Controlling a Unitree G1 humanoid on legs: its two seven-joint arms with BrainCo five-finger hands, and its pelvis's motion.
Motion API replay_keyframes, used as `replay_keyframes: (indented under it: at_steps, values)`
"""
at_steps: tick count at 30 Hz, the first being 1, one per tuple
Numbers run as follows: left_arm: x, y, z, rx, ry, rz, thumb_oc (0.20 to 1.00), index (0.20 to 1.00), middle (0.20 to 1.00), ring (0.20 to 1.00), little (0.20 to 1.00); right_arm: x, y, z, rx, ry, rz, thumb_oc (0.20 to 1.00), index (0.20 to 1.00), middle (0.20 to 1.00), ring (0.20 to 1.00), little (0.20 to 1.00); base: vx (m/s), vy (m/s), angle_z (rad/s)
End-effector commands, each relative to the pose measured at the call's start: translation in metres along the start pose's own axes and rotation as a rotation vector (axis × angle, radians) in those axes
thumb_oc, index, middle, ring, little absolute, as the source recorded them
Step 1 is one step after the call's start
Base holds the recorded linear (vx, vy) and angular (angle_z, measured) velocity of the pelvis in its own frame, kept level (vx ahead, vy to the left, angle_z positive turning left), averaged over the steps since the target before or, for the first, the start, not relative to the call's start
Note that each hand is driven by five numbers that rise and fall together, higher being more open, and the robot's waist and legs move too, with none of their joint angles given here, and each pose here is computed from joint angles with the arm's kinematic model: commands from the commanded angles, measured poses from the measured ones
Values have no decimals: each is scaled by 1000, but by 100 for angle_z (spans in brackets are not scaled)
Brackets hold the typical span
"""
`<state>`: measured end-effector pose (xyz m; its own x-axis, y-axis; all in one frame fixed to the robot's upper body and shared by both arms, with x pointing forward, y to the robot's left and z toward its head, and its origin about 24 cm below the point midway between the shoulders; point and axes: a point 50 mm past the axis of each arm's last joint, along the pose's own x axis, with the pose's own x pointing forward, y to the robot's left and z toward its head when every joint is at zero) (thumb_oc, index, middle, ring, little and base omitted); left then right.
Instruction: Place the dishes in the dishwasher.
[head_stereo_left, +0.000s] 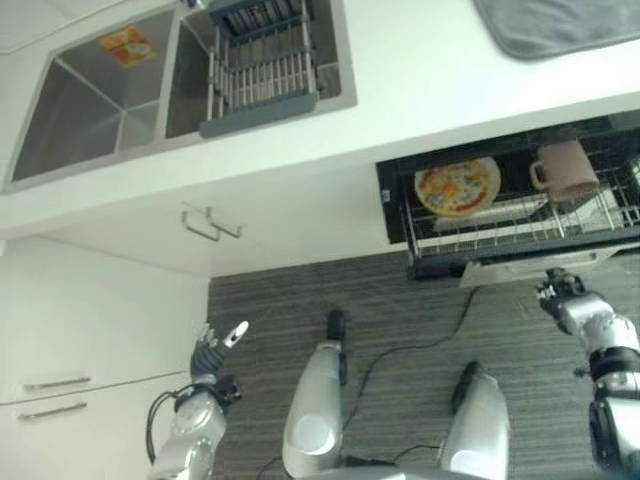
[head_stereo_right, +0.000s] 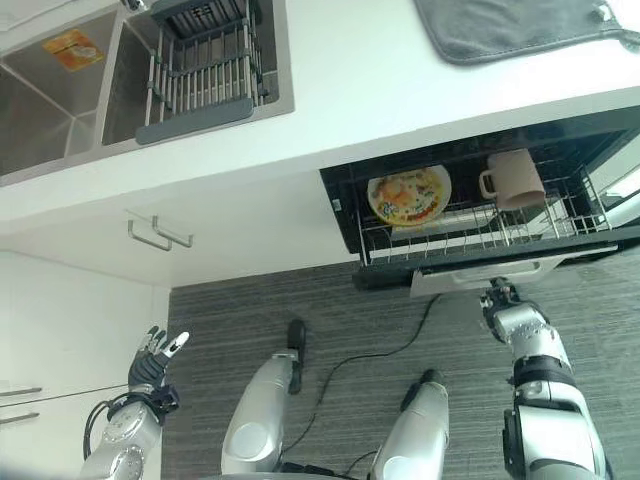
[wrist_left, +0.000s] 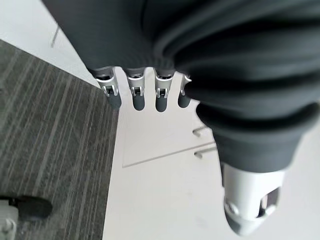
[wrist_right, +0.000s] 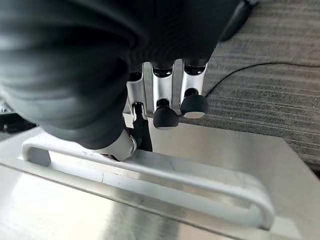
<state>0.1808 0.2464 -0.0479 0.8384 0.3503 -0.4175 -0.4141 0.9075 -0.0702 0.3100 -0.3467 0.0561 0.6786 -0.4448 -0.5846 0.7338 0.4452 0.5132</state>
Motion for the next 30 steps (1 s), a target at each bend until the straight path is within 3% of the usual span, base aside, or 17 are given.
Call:
replay_keyframes:
  at_steps: [1, 15, 27, 30]
  values:
    - [2, 15, 20, 93, -76, -7, 1000, 1000, 1000, 1000, 1000, -39, 105, 64, 32, -182, 373, 200, 200, 200, 200, 200, 33, 19, 11]
    - [-6, 59, 3, 154, 43, 52, 1000, 1000, 1000, 1000, 1000, -91, 147, 157, -82, -471, 320, 200, 200, 200, 200, 200, 29, -24, 20]
    - [-18, 96, -10, 236, 124, 94, 1000, 1000, 1000, 1000, 1000, -134, 148, 214, -109, -712, 259, 200, 200, 200, 200, 200, 58, -53, 15]
    - [-21, 103, -11, 251, 122, 100, 1000, 1000, 1000, 1000, 1000, -128, 145, 209, -173, -659, 278, 200, 200, 200, 200, 200, 67, -24, 7]
